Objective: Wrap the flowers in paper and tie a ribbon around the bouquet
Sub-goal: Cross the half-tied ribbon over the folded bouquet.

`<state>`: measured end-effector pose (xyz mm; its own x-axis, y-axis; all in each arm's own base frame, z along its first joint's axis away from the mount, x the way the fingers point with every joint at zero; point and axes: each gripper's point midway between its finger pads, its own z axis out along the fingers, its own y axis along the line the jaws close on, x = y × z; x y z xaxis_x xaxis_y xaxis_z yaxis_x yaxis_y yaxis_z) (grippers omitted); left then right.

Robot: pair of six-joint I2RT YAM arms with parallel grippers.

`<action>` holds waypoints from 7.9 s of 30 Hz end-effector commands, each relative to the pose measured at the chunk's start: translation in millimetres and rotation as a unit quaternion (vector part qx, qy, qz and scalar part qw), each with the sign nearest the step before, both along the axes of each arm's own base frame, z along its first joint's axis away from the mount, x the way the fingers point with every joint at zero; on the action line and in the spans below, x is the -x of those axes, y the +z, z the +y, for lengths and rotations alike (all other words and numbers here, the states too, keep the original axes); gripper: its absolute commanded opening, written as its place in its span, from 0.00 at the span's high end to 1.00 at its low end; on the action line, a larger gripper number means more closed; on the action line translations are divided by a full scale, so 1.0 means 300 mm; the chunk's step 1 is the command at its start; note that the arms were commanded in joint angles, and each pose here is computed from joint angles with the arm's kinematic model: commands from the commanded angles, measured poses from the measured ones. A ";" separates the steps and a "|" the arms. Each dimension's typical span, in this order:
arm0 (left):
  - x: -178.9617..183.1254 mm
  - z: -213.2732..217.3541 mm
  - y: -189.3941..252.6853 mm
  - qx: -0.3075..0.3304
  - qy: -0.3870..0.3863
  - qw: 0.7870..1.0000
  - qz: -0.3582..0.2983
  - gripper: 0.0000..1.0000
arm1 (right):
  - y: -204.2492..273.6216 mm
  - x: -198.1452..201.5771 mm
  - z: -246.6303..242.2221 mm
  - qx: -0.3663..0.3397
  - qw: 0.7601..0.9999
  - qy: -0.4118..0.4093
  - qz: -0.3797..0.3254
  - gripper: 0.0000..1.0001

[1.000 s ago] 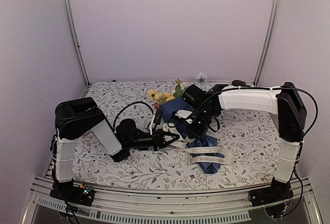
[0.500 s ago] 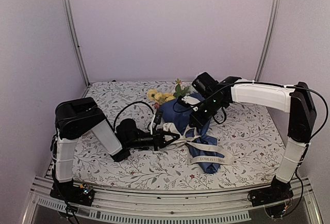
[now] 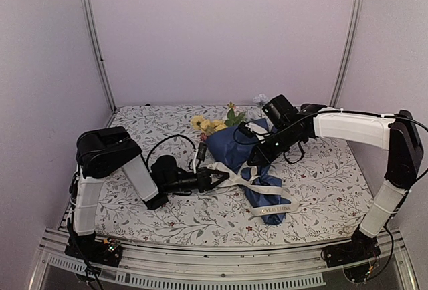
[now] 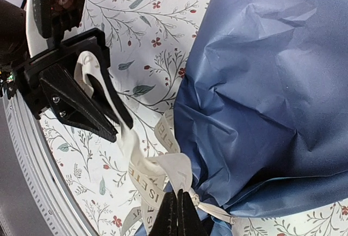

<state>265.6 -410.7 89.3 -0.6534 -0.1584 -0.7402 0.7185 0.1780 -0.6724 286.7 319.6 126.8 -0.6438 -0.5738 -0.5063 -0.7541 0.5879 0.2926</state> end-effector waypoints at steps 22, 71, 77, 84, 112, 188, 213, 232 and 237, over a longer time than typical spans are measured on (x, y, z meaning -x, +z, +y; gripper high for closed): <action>0.041 0.185 0.273 0.004 0.191 0.966 -0.174 0.65 | 0.013 -0.020 0.010 -0.048 0.999 -0.016 0.015 1.00; -0.011 -0.133 0.068 -0.209 -0.061 0.944 -0.247 1.00 | 0.082 0.059 -0.043 -0.092 0.995 -0.038 0.014 0.57; -0.014 -0.130 0.072 -0.206 -0.056 0.945 -0.246 1.00 | 0.005 0.078 -0.257 0.022 0.982 -0.185 0.019 0.54; -0.008 -0.124 0.073 -0.204 -0.055 0.945 -0.249 1.00 | -0.060 0.206 -0.424 0.046 0.949 -0.300 0.086 0.56; -0.002 -0.122 0.072 -0.201 -0.058 0.946 -0.247 1.00 | -0.315 0.167 -0.434 0.117 0.942 -0.291 0.119 0.30; 0.012 -0.123 0.067 -0.202 -0.068 0.946 -0.242 1.00 | -0.134 0.277 -0.162 -0.022 0.997 -0.058 0.043 0.60; 0.021 -0.123 0.078 -0.188 -0.072 0.950 -0.238 1.00 | 0.053 0.179 0.027 -0.202 0.971 -0.111 0.062 1.00; 0.026 -0.134 0.076 -0.179 -0.076 0.953 -0.232 1.00 | -0.117 0.046 0.045 -0.198 0.942 -0.249 0.109 0.89; 0.025 -0.133 0.073 -0.181 -0.075 0.953 -0.230 1.00 | -0.093 0.054 0.016 -0.185 0.943 -0.257 0.099 0.69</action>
